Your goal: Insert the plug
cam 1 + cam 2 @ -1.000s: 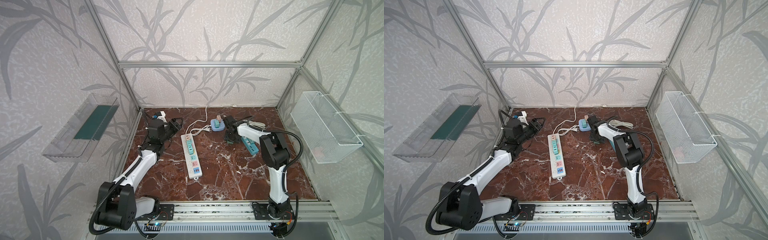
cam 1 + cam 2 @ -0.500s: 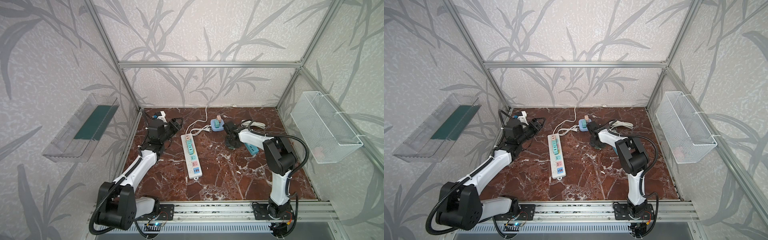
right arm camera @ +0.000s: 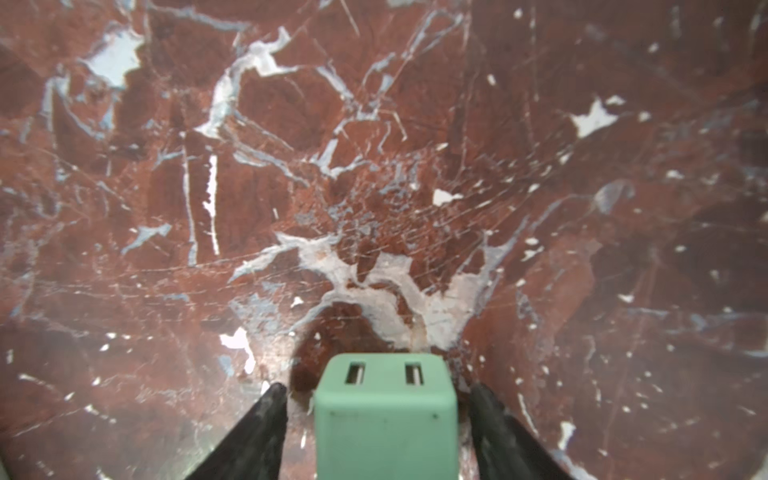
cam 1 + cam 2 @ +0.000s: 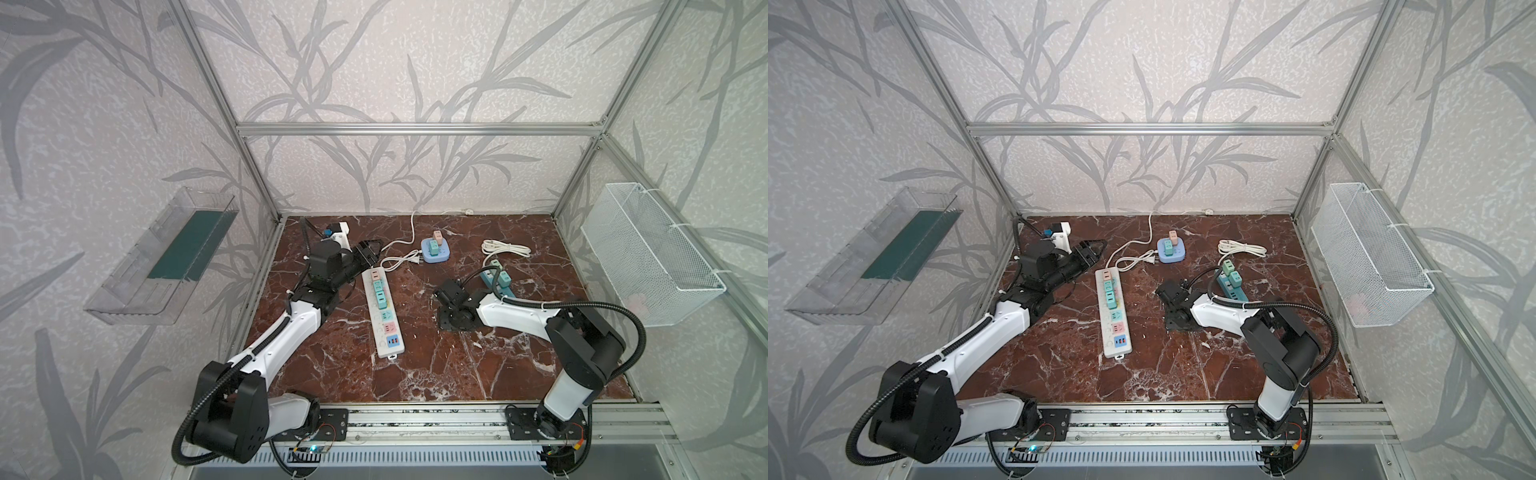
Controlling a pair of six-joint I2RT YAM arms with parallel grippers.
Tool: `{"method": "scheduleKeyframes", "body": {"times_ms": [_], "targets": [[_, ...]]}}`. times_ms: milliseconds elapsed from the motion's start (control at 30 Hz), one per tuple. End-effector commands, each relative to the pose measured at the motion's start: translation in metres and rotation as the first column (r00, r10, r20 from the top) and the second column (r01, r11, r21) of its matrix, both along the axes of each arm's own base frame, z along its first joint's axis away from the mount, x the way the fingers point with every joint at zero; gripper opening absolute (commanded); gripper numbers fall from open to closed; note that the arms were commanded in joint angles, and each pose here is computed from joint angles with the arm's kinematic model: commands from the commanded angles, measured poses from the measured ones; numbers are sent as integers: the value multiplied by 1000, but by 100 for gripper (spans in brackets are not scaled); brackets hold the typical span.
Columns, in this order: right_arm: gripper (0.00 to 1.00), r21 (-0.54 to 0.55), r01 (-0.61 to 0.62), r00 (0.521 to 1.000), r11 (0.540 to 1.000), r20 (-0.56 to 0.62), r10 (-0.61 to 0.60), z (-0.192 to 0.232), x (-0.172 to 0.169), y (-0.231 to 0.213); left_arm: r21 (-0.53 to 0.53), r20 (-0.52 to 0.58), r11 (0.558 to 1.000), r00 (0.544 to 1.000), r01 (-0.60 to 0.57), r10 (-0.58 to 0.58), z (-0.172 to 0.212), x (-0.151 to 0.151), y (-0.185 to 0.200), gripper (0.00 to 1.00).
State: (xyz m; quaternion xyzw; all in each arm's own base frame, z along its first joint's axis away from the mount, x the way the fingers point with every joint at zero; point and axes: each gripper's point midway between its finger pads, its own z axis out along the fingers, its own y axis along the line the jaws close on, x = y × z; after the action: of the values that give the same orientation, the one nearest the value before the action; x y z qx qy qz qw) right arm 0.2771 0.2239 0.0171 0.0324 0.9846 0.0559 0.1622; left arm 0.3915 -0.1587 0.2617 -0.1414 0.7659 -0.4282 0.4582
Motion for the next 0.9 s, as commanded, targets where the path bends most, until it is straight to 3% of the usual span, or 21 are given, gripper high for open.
{"method": "scheduleKeyframes", "body": {"times_ms": [0, 333, 600, 700, 767, 833, 867], "targets": [[70, 48, -36, 994, 998, -102, 41, -7, -26, 14, 20, 63, 1000, 998, 2, -3, 24, 0, 1, 55], [70, 335, -34, 991, 942, -114, 76, 26, -38, 64, 85, 94, 995, 994, -57, 49, 29, -4, 14, 58], [72, 250, -122, 992, 960, 11, 123, 56, -26, 29, 179, 7, 984, 1000, -5, 4, 19, 1, 4, 55], [75, 129, -182, 980, 975, 104, 169, 74, -17, 3, 206, 1, 978, 1000, 9, -10, 16, -1, -5, 55], [81, -9, -180, 968, 984, 174, 179, 88, -9, -24, 244, -53, 969, 998, -24, 38, 2, -4, -4, 56], [98, -99, -147, 952, 984, 255, 168, 100, 0, -47, 250, -78, 968, 996, -16, 36, -6, -3, -8, 56], [99, -115, -132, 938, 984, 306, 162, 107, 7, -55, 246, -85, 969, 996, -4, 25, -10, -2, -11, 56]]}}
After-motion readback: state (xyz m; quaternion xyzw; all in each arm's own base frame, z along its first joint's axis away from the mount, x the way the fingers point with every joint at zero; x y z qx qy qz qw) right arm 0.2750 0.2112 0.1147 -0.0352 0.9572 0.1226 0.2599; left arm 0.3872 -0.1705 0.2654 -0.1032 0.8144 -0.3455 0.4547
